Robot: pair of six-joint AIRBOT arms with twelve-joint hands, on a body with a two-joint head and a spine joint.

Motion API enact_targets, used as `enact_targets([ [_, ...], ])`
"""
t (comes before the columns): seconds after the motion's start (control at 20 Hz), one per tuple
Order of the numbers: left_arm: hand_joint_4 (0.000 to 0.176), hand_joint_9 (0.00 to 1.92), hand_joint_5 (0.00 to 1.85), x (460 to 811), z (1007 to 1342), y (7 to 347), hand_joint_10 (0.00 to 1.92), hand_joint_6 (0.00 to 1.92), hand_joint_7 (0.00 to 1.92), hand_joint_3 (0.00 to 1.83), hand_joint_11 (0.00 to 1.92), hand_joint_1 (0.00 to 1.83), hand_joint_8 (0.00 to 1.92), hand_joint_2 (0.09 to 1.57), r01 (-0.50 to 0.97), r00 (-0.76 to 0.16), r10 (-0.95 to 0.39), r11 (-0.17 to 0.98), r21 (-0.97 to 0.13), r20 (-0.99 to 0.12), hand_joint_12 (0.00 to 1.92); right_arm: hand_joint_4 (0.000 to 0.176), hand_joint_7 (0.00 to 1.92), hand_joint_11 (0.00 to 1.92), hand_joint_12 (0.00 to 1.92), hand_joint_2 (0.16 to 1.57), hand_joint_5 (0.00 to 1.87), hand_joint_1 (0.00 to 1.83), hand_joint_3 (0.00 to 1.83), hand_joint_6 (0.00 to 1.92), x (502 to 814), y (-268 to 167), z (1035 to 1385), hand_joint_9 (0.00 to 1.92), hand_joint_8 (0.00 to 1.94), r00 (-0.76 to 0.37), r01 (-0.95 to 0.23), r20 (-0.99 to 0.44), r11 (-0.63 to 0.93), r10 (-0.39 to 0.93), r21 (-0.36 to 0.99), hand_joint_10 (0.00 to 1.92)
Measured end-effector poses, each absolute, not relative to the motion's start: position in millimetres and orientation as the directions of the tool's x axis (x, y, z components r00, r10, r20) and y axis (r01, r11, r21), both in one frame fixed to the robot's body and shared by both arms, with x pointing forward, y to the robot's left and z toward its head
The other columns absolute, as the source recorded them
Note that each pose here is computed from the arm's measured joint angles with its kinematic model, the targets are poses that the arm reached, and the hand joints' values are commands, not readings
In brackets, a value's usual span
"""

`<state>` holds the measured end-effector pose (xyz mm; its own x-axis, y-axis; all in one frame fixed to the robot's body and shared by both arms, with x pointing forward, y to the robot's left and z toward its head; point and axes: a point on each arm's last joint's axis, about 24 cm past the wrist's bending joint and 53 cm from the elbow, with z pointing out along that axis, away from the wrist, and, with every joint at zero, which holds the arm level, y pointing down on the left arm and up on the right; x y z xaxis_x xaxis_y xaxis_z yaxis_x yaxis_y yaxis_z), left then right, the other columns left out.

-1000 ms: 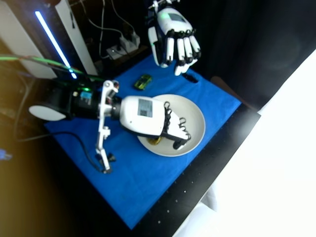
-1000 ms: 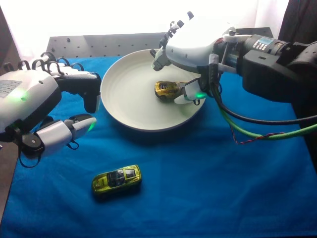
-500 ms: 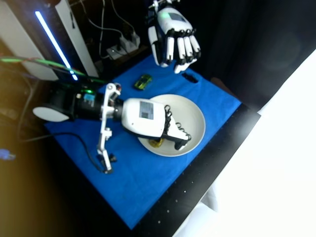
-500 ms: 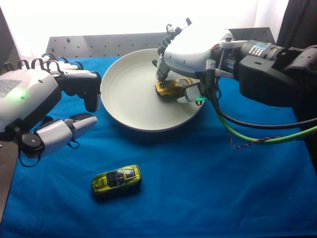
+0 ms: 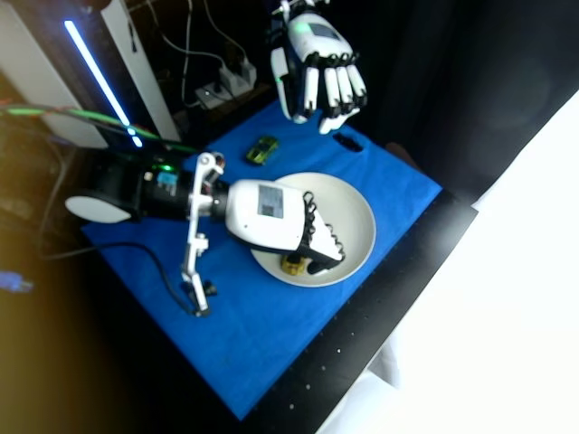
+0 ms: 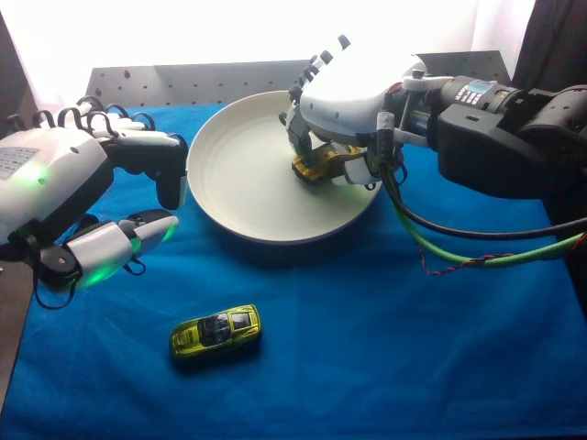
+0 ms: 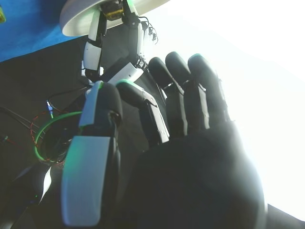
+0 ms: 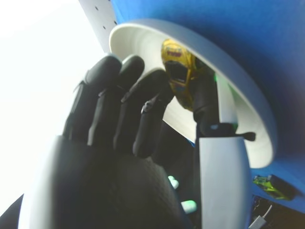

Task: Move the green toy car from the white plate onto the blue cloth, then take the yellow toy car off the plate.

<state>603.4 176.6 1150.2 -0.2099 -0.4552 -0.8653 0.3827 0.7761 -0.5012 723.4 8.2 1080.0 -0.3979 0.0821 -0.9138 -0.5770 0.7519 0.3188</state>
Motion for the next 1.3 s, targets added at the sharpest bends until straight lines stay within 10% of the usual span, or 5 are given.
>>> enact_targets([
  [0.45, 0.176, 0.23, 0.58, 603, 1145, 179, 1.29, 1.57, 0.41, 0.00, 0.00, 0.78, 0.94, 1.33, 0.368, -0.217, -0.460, 0.778, -0.508, -0.861, 1.91, 0.000, 0.79, 0.68, 1.91, 1.21, 0.85, 1.23, 0.00, 0.93, 721, -4, 1085, 0.72, 1.58, -0.399, -0.572, -0.914, 0.758, 0.078, 0.314, 1.64],
  [0.6, 0.176, 0.20, 0.57, 602, 1141, 181, 1.29, 1.58, 0.36, 0.00, 0.00, 0.78, 0.97, 1.33, 0.355, -0.223, -0.465, 0.780, -0.516, -0.857, 1.88, 0.000, 0.84, 0.62, 1.79, 1.16, 0.95, 1.22, 0.00, 0.97, 720, -14, 1096, 0.73, 1.34, -0.385, -0.571, -0.919, 0.759, 0.089, 0.313, 1.39],
  [0.85, 0.176, 0.25, 0.60, 603, 1140, 182, 1.16, 1.54, 0.44, 0.00, 0.00, 0.80, 0.77, 1.31, 0.347, -0.223, -0.468, 0.781, -0.519, -0.855, 1.82, 0.000, 0.79, 1.01, 1.92, 1.23, 0.78, 1.22, 0.00, 1.00, 709, -35, 1131, 0.93, 1.60, -0.319, -0.590, -0.938, 0.747, 0.135, 0.308, 1.90],
  [0.95, 0.176, 0.28, 0.62, 603, 1140, 183, 1.17, 1.51, 0.45, 0.00, 0.03, 0.82, 0.80, 1.30, 0.346, -0.223, -0.469, 0.781, -0.519, -0.854, 1.83, 0.000, 1.06, 1.35, 1.92, 1.13, 0.95, 1.17, 0.00, 1.03, 708, -41, 1141, 1.24, 1.90, -0.291, -0.594, -0.944, 0.744, 0.154, 0.305, 1.92],
  [1.3, 0.176, 0.24, 0.64, 602, 1136, 186, 1.31, 1.48, 0.42, 0.00, 0.00, 0.83, 0.96, 1.29, 0.335, -0.227, -0.467, 0.786, -0.519, -0.854, 1.89, 0.000, 1.11, 1.24, 1.92, 1.12, 0.96, 1.17, 0.00, 1.03, 683, -49, 1183, 1.18, 1.83, -0.199, -0.647, -0.958, 0.708, 0.205, 0.285, 1.92],
])
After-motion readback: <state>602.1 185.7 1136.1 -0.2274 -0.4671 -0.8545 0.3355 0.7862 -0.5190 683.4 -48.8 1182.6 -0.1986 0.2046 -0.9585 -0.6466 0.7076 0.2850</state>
